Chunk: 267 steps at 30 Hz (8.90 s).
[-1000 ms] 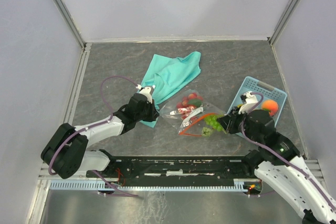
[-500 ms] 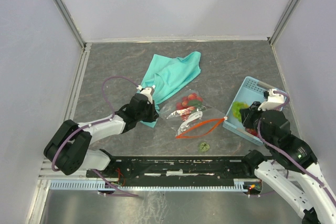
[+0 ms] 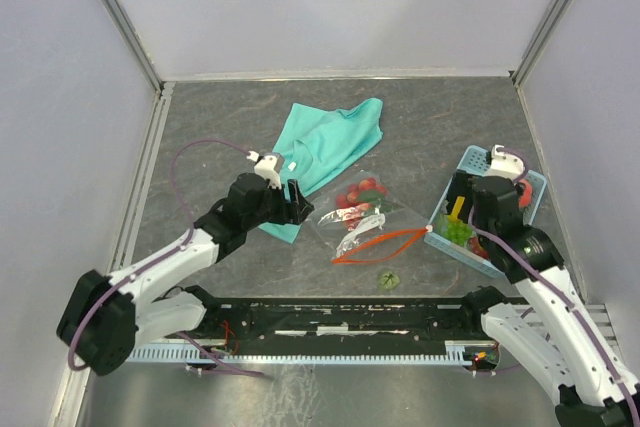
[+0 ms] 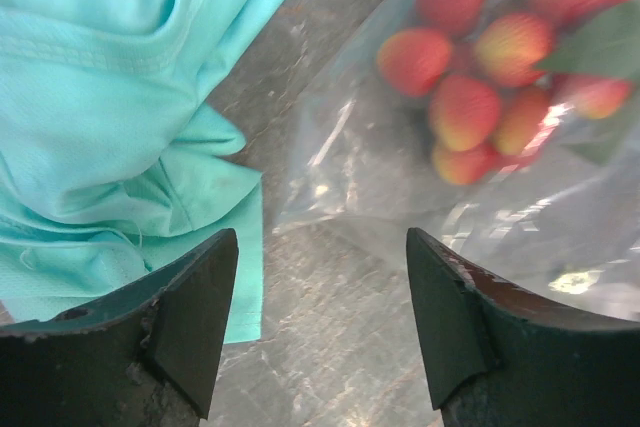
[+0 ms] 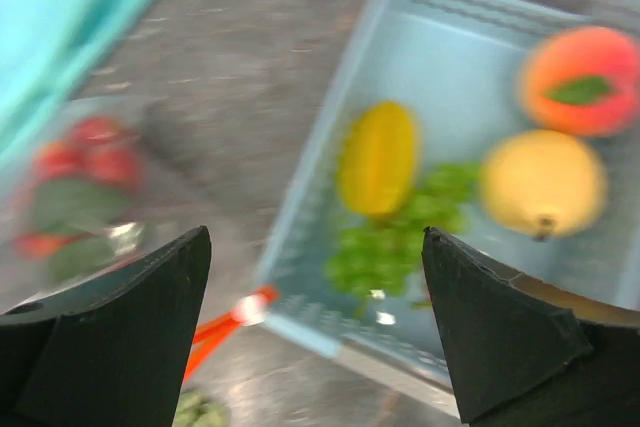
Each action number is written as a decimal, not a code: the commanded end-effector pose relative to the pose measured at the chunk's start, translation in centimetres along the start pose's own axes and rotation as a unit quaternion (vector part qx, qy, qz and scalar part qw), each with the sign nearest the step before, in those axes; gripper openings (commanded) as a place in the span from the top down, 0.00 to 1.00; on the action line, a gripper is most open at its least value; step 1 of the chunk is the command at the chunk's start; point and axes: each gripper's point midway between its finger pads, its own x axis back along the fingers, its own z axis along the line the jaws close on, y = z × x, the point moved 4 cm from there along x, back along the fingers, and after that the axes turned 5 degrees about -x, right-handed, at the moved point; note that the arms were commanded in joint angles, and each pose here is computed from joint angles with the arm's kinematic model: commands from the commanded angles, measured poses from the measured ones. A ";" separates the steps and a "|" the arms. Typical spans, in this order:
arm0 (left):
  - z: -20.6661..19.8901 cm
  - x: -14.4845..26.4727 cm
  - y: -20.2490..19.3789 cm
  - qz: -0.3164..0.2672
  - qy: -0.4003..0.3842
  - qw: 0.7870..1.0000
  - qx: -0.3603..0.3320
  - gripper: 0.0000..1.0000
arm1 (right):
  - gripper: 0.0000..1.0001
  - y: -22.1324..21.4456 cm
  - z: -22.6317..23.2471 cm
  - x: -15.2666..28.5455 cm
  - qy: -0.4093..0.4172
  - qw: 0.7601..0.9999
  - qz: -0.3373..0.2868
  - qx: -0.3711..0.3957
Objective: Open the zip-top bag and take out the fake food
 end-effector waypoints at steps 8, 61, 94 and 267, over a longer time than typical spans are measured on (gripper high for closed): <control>-11.1 4.6 1.4 -0.115 -0.177 0.963 -0.166 0.27 | 0.45 -3.0 10.0 7.8 0.495 0.868 0.040 -0.029; -17.3 -0.2 1.5 -0.057 -0.174 0.980 -0.075 0.97 | 0.84 -10.1 13.5 -1.0 0.264 0.963 0.050 -0.025; -1.7 -10.6 1.6 0.086 -0.072 0.994 0.016 0.37 | 0.04 -9.4 18.8 -8.1 0.294 0.918 0.051 -0.262; 6.9 -12.7 1.7 0.196 -0.077 0.975 0.070 0.97 | 0.71 -14.6 23.4 -11.8 0.528 0.790 0.230 0.208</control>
